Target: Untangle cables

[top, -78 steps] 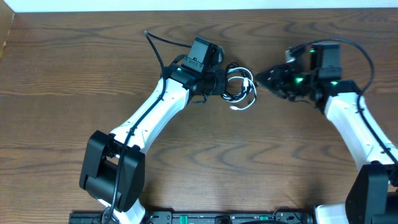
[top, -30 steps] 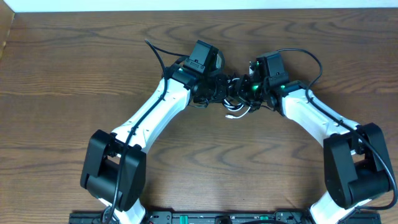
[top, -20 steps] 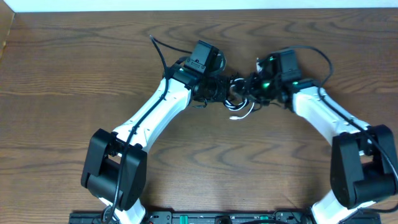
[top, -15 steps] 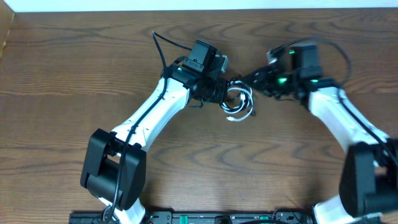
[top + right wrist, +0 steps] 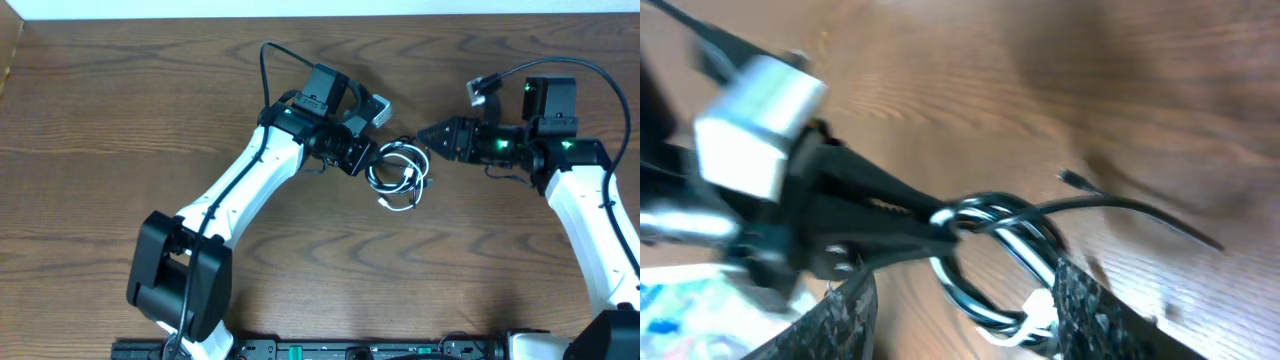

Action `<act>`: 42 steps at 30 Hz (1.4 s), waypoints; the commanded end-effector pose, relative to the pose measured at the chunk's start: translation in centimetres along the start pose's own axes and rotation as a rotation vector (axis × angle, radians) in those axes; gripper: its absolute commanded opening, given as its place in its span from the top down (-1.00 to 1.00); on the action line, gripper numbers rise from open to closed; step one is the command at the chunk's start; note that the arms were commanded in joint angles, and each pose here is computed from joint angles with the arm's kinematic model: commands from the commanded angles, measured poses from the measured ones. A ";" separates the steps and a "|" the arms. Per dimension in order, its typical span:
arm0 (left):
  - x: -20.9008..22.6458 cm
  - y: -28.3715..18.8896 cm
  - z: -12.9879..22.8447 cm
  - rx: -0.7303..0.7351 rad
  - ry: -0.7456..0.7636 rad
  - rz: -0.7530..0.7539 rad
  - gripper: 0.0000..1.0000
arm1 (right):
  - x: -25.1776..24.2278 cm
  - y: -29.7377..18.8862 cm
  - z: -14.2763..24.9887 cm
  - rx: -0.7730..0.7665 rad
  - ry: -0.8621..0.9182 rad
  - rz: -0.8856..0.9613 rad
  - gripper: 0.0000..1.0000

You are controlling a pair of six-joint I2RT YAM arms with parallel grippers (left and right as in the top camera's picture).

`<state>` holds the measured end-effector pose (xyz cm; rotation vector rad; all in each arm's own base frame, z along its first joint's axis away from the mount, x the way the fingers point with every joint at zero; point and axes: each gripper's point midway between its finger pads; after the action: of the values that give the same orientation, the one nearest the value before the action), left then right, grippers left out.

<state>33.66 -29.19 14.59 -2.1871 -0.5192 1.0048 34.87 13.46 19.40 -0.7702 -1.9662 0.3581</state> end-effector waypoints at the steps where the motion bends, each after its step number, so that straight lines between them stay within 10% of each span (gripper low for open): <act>1: -2.5 -2.6 -1.6 -0.076 0.089 0.048 0.85 | -1.6 -0.1 0.2 0.008 -0.068 0.088 -0.04; 33: -6.9 -9.0 -1.9 -0.106 -0.170 0.439 0.85 | -3.0 2.4 -1.9 -0.032 -0.356 0.062 -0.17; 42: -6.8 -8.9 -1.9 -0.099 -0.208 0.430 0.85 | -3.1 1.6 -3.4 -0.094 -0.249 0.053 0.75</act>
<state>30.51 -27.69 24.40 -2.3415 -0.2219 1.4447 39.48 12.84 17.53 -0.8752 -2.2704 0.4751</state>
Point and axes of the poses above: each gripper's point midway between its finger pads, its own y axis out along the fingers, its own x axis along the line the jaws close on, z = x × y, and after that the axes turned 8 degrees about -y, right-handed
